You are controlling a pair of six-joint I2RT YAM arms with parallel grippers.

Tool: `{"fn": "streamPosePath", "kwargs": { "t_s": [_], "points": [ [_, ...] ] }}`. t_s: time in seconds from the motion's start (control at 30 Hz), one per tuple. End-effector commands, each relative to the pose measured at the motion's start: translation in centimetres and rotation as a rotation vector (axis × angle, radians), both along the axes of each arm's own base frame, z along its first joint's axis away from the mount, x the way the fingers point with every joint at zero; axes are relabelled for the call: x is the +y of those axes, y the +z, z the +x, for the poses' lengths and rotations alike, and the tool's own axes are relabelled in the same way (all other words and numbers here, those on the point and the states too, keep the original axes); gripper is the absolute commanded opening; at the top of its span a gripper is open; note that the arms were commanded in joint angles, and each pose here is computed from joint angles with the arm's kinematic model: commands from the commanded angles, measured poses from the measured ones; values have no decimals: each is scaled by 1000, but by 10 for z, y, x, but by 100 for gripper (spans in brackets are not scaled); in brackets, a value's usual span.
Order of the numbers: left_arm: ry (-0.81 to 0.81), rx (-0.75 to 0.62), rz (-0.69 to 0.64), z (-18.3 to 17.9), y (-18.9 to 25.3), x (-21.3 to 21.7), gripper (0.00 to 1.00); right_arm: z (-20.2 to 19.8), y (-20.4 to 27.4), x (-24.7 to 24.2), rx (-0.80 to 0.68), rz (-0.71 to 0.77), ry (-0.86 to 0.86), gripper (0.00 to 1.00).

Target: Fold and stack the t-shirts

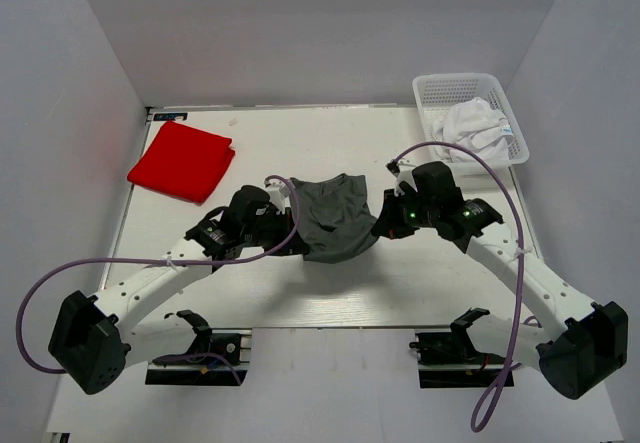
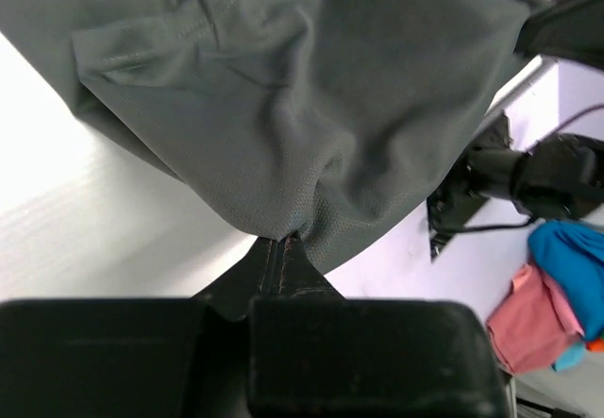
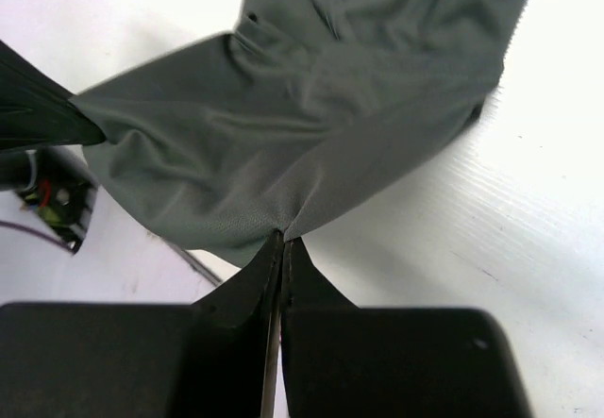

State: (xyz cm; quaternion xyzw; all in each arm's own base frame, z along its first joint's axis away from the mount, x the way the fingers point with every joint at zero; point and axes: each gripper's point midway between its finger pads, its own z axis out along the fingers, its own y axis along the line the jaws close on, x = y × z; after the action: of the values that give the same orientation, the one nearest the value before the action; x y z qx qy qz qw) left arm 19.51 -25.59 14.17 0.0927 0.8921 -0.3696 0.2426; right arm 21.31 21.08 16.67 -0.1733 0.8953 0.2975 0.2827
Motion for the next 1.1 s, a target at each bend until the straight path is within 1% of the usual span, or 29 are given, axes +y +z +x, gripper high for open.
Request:
{"fn": "streamPosePath", "kwargs": {
  "t_s": [0.0, 0.03, 0.13, 0.23, 0.27, 0.33, 0.37, 0.43, 0.57, 0.63, 0.67, 0.73, 0.8, 0.83, 0.87, 0.93, 1.07],
  "points": [
    [-24, -8, -50, -12, 26, -1, 0, -7, 33, 6, -34, 45, 74, 0],
    [-18, -36, -64, -10, 35, -1, 0, -8, 35, 7, -35, 51, 82, 0],
    [36, -63, -52, -1, 42, 4, 0, -1, 43, 10, -43, 60, 75, 0],
    [124, -89, -38, 12, 47, 10, 0, 9, 44, 11, -38, 53, 56, 0],
    [164, -125, -32, 21, 55, 13, 0, 16, 47, 12, -42, 56, 44, 0],
    [246, -132, -14, 35, 58, 20, 0, 23, 45, 14, -29, 65, 33, 0],
    [306, -134, 15, 45, 60, 28, 0, 27, 51, 14, -38, 73, 29, 0],
    [357, -161, 40, 57, 63, 33, 0, 36, 46, 15, -13, 68, 11, 0],
    [462, -197, 119, 86, 73, 40, 0, 58, 51, 13, -26, 73, -33, 0],
    [483, -183, 168, 96, 63, 40, 0, 66, 47, 12, -9, 71, -48, 0],
    [512, -197, 175, 105, 67, 43, 0, 71, 51, 13, -22, 79, -53, 0],
    [540, -195, 219, 115, 59, 44, 0, 79, 42, 14, 3, 72, -57, 0],
    [599, -232, 204, 131, 68, 44, 0, 90, 39, 13, 3, 72, -73, 0],
    [619, -230, 222, 137, 61, 47, 0, 99, 41, 12, -12, 67, -79, 0],
    [642, -248, 209, 147, 71, 48, 0, 105, 38, 12, -7, 60, -97, 0],
    [664, -262, 230, 158, 72, 51, 0, 118, 43, 9, -35, 63, -116, 0],
    [685, -265, 252, 182, 73, 51, 0, 143, 33, 8, -9, 56, -150, 0]
  ]
}}
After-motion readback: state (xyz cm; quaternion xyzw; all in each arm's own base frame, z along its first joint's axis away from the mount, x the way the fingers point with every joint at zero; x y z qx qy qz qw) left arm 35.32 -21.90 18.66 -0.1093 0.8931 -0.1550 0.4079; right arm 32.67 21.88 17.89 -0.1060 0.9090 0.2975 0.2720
